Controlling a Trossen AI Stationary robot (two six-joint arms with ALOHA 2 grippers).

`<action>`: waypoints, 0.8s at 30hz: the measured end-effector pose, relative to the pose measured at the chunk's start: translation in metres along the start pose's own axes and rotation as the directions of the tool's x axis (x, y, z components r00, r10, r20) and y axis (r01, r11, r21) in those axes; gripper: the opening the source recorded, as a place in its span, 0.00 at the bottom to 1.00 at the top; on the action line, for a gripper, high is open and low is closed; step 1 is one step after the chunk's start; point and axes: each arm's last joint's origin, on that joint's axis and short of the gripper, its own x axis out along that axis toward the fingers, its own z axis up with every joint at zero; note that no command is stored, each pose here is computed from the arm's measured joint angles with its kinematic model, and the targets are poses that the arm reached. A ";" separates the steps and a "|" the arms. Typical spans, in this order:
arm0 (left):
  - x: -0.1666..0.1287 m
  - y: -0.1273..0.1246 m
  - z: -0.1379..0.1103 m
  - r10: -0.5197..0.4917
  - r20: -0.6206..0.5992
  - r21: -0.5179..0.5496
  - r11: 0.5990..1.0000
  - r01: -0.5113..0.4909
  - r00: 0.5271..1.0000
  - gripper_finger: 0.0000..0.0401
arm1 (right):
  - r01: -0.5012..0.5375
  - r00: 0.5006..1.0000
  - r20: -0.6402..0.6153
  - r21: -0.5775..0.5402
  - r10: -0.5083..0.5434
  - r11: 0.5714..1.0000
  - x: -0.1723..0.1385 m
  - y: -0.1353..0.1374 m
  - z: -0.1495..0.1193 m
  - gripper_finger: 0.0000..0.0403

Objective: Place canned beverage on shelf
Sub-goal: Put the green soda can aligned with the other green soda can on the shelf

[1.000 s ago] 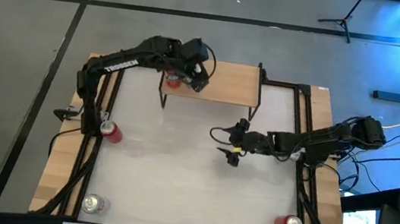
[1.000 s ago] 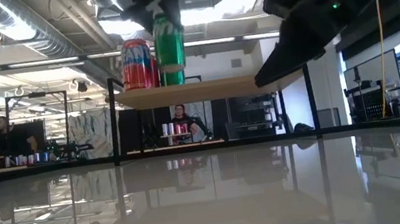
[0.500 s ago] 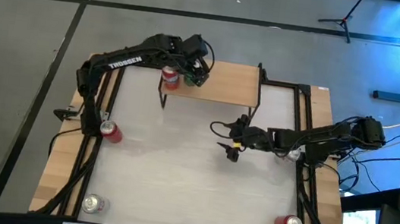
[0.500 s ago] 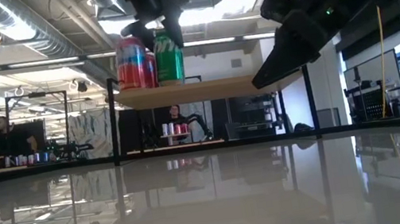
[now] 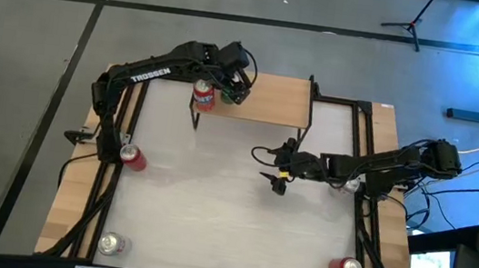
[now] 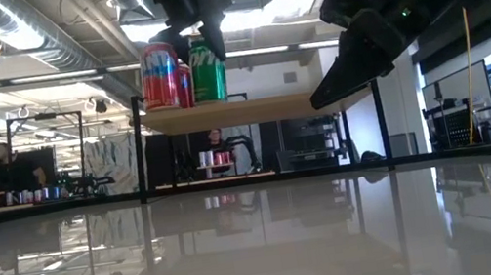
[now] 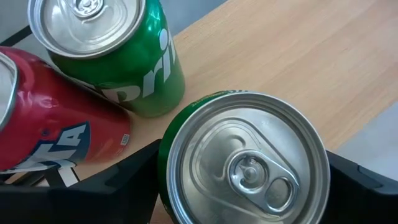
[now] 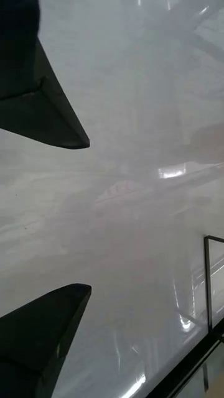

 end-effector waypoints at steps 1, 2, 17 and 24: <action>0.000 0.001 0.000 0.002 -0.001 -0.002 1.000 -0.002 1.000 0.77 | 0.000 1.000 0.000 0.000 0.000 1.000 0.000 0.000 0.000 0.92; 0.002 0.001 0.001 0.005 -0.003 -0.003 1.000 -0.005 1.000 0.78 | 0.000 1.000 0.000 0.000 0.000 1.000 0.000 0.000 0.000 0.92; 0.011 -0.001 0.002 0.004 -0.007 0.031 1.000 -0.004 1.000 0.81 | -0.010 1.000 -0.002 0.001 0.010 1.000 0.000 0.000 0.000 0.92; 0.011 -0.001 0.002 0.005 -0.008 0.083 0.997 -0.004 1.000 0.81 | -0.018 1.000 -0.003 0.002 0.018 1.000 0.000 0.001 0.000 0.92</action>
